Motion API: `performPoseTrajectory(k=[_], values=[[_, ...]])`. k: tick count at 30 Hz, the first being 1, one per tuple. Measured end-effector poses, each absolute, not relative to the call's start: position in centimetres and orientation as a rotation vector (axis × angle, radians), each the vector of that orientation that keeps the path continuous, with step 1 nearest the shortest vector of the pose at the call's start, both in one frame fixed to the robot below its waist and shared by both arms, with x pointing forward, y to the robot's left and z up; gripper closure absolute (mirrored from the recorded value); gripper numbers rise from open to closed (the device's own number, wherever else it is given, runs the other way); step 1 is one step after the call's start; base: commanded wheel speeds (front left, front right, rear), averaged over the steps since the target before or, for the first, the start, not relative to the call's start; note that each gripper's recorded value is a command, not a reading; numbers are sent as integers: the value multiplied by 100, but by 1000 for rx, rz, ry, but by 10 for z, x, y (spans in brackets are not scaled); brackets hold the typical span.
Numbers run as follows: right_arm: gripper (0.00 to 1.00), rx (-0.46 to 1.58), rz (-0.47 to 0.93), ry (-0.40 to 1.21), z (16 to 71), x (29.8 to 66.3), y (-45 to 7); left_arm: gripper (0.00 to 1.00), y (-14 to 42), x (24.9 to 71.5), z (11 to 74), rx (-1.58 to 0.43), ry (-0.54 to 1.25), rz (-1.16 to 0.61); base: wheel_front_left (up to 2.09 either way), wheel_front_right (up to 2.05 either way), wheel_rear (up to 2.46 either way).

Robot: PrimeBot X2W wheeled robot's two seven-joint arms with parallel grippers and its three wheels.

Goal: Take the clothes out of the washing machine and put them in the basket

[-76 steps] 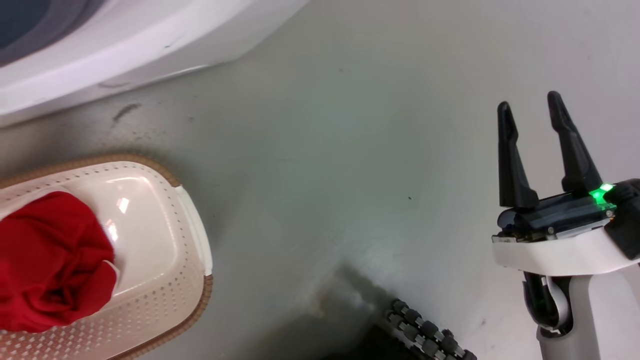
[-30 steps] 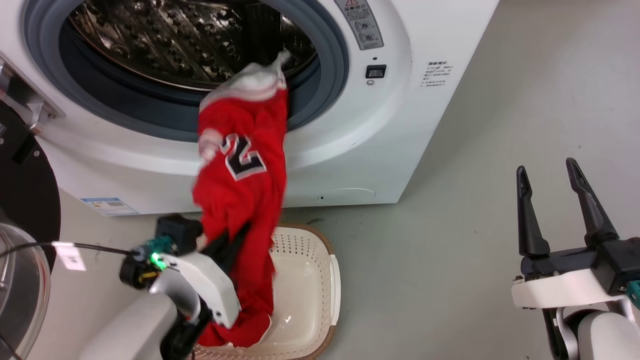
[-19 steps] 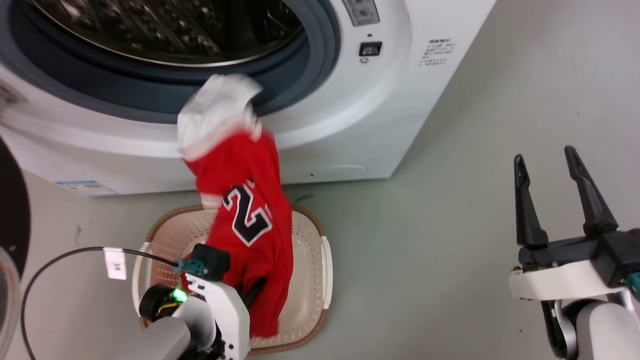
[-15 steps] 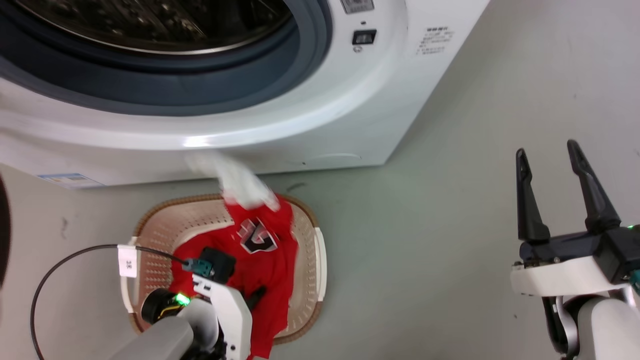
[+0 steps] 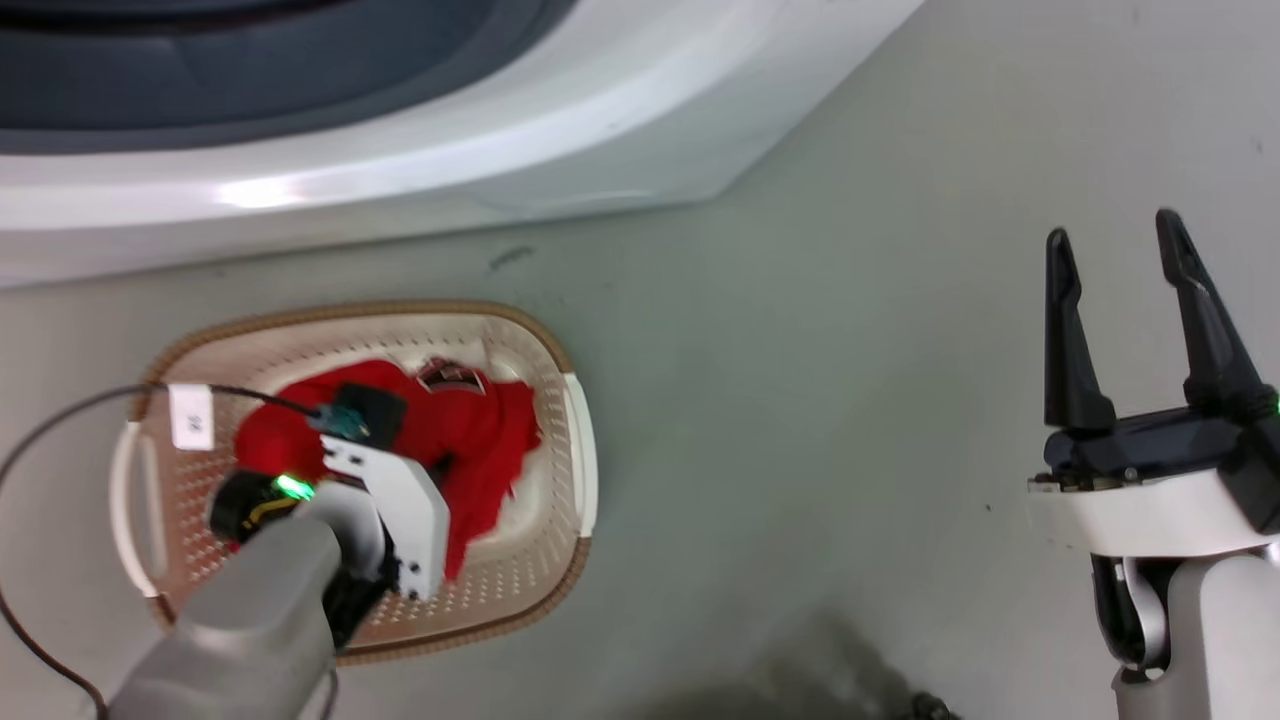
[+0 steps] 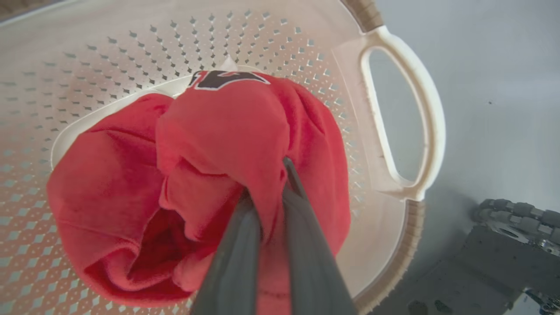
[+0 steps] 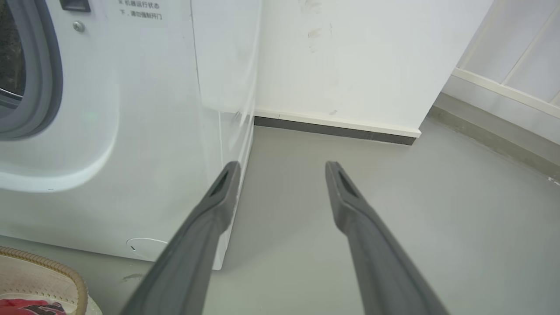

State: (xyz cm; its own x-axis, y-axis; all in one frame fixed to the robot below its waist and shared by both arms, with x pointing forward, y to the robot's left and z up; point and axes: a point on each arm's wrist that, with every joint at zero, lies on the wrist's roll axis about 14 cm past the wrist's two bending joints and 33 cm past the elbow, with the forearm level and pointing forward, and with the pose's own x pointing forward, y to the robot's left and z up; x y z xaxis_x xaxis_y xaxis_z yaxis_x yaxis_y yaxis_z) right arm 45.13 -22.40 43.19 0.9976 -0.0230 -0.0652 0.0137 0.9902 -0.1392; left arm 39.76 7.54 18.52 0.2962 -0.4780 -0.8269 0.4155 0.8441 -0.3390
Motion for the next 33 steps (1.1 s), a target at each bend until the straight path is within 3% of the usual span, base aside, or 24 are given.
performPoseTrajectory(k=[20, 21, 22, 33], values=[[0, -177, -89, 212, 373, 451, -256, 100, 59, 411, 87, -64, 1205, -528, 0, 0, 0], [0, -176, -88, 213, 373, 452, -255, 88, 59, 410, 86, -66, 1205, -527, 0, 0, 0], [0, -175, -88, 213, 372, 452, -255, 1, 58, 410, 87, -69, 1198, -527, 0, 0, 0], [0, -173, -71, 149, 399, 455, -248, 0, 47, 427, 136, -102, 1034, -535, 0, 0, 0]])
